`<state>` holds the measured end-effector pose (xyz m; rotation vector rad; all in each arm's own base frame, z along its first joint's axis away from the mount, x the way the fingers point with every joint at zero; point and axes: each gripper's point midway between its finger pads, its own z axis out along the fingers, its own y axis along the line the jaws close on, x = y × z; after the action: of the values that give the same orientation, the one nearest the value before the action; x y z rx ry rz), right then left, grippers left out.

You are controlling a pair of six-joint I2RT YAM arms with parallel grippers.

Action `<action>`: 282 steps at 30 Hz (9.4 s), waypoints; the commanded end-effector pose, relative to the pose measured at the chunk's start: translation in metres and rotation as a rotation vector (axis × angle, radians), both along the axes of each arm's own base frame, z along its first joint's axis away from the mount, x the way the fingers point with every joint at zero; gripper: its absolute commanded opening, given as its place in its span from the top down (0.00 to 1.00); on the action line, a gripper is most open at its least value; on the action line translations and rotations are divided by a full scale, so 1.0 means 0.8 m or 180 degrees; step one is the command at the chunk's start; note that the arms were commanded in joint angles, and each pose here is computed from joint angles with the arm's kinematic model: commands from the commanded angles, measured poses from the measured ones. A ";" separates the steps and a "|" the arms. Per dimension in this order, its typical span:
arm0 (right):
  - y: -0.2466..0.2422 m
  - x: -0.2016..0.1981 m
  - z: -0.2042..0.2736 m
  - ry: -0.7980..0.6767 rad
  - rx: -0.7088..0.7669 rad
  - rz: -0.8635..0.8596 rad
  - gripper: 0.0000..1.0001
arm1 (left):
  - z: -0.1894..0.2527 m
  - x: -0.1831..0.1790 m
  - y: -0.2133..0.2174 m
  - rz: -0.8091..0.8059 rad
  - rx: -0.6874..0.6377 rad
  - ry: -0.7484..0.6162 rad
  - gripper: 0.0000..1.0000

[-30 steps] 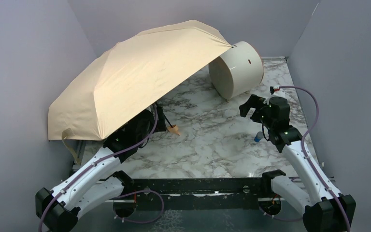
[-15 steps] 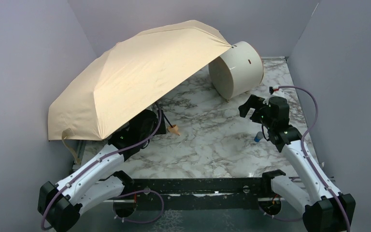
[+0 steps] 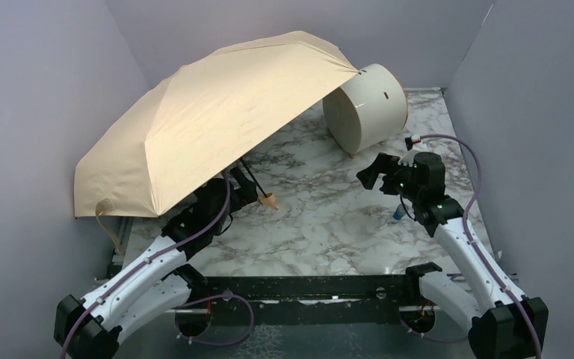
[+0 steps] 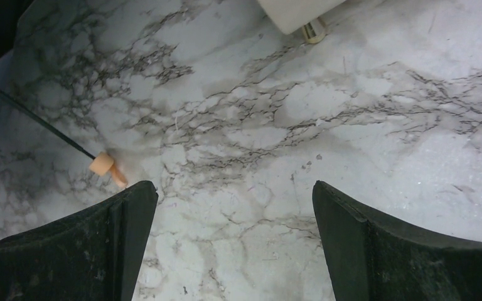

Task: Put away the umbrella

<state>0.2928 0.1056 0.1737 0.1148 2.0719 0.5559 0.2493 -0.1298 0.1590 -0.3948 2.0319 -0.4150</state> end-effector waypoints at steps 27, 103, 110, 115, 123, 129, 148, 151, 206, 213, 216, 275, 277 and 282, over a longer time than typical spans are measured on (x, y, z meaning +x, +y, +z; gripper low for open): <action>0.010 -0.038 -0.002 -0.0085 0.0060 0.0304 0.00 | -0.018 0.146 -0.016 -0.0205 -0.0537 -0.0324 0.43; 0.098 -0.029 0.232 -0.1234 0.1240 0.1453 0.00 | 0.301 0.143 -0.199 -0.2872 -0.0207 -0.2260 1.00; 0.111 0.005 0.286 -0.1544 0.1547 0.1547 0.00 | 0.277 0.132 -0.226 -0.3063 -0.0280 -0.2168 1.00; 0.123 0.026 0.313 -0.2000 0.1739 0.1416 0.00 | 0.266 0.124 -0.237 -0.3167 -0.0333 -0.2111 1.00; 0.177 0.054 0.351 -0.2376 0.1702 0.1584 0.00 | 0.252 0.115 -0.238 -0.3212 -0.0330 -0.2063 1.00; 0.201 0.099 0.352 -0.2447 0.1613 0.1440 0.05 | 0.246 0.112 -0.237 -0.3224 -0.0331 -0.2051 1.00; 0.232 0.158 0.345 -0.2384 0.1480 0.1499 0.68 | 0.235 0.109 -0.233 -0.3186 -0.0347 -0.2008 1.00; 0.232 0.157 0.353 -0.2398 0.1486 0.1517 0.83 | 0.234 0.109 -0.233 -0.3184 -0.0354 -0.1993 1.00; 0.231 -0.047 0.548 -0.2487 0.2626 0.3668 0.99 | 0.428 -0.019 -0.256 -0.4056 -0.1230 -0.3050 0.45; 0.229 -0.052 0.549 -0.2545 0.2503 0.3627 0.99 | 0.434 -0.027 -0.268 -0.4163 -0.1302 -0.3072 0.89; 0.230 -0.046 0.545 -0.2525 0.2415 0.3512 0.99 | 0.438 -0.028 -0.264 -0.4091 -0.1286 -0.3124 1.00; 0.225 0.110 0.519 -0.2805 0.2481 0.1172 0.24 | 0.409 0.095 -0.206 -0.2089 -0.0106 -0.2021 1.00; 0.225 0.123 0.518 -0.2667 0.2488 0.1053 0.25 | 0.409 0.096 -0.205 -0.2085 -0.0099 -0.2020 1.00; 0.221 0.135 0.521 -0.2613 0.2492 0.0901 0.26 | 0.405 0.096 -0.206 -0.2102 -0.0088 -0.2001 1.00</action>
<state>0.3956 0.2911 0.5754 -0.0472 1.0198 1.3210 0.3346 -0.3006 0.4359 0.3866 1.6374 -0.8346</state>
